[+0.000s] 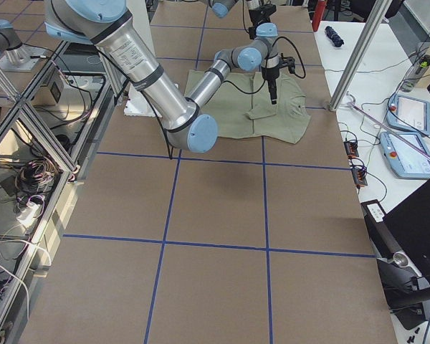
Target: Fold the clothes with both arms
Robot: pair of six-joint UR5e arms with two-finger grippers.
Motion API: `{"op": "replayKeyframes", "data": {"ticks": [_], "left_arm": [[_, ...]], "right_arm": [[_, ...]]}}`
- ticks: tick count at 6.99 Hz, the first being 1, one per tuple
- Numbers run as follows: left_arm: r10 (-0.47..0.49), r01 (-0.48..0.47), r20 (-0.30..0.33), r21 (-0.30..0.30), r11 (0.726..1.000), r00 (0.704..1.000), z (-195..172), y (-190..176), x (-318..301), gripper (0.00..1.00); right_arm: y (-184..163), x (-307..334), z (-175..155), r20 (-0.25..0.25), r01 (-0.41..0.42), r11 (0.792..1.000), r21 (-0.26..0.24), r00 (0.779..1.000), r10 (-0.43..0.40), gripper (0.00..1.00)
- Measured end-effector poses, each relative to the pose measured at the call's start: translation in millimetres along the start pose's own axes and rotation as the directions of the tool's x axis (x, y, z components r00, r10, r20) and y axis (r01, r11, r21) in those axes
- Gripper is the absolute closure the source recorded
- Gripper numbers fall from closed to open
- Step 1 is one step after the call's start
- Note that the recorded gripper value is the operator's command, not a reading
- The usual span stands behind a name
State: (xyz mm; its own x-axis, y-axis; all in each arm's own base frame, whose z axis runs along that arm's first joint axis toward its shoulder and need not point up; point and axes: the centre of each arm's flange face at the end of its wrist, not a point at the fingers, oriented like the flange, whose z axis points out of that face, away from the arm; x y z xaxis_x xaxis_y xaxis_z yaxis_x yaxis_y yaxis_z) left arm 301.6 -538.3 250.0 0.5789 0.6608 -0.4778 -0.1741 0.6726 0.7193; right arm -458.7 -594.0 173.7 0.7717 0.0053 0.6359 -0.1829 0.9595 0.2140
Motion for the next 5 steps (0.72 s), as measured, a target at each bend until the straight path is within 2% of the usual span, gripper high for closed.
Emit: {"op": "replayKeyframes", "data": {"ticks": [1, 2, 5], "left_arm": [[0.004, -0.005, -0.047, -0.012, 1.0, 0.999, -11, 15, -19, 0.0], [0.003, -0.004, -0.074, -0.013, 1.0, 0.997, -16, 27, -29, 0.0], [-0.006, 0.004, -0.089, -0.02, 1.0, 0.996, -14, 39, -36, 0.0]], "right_arm": [[3, -49, 23, -0.02, 0.001, 1.0, 0.022, 1.0, -0.001, 0.21], [17, -82, 42, -0.044, 0.02, 0.999, 0.035, 0.999, -0.018, 0.22], [55, -150, 79, -0.114, 0.088, 0.996, 0.033, 0.99, -0.084, 0.3]]}}
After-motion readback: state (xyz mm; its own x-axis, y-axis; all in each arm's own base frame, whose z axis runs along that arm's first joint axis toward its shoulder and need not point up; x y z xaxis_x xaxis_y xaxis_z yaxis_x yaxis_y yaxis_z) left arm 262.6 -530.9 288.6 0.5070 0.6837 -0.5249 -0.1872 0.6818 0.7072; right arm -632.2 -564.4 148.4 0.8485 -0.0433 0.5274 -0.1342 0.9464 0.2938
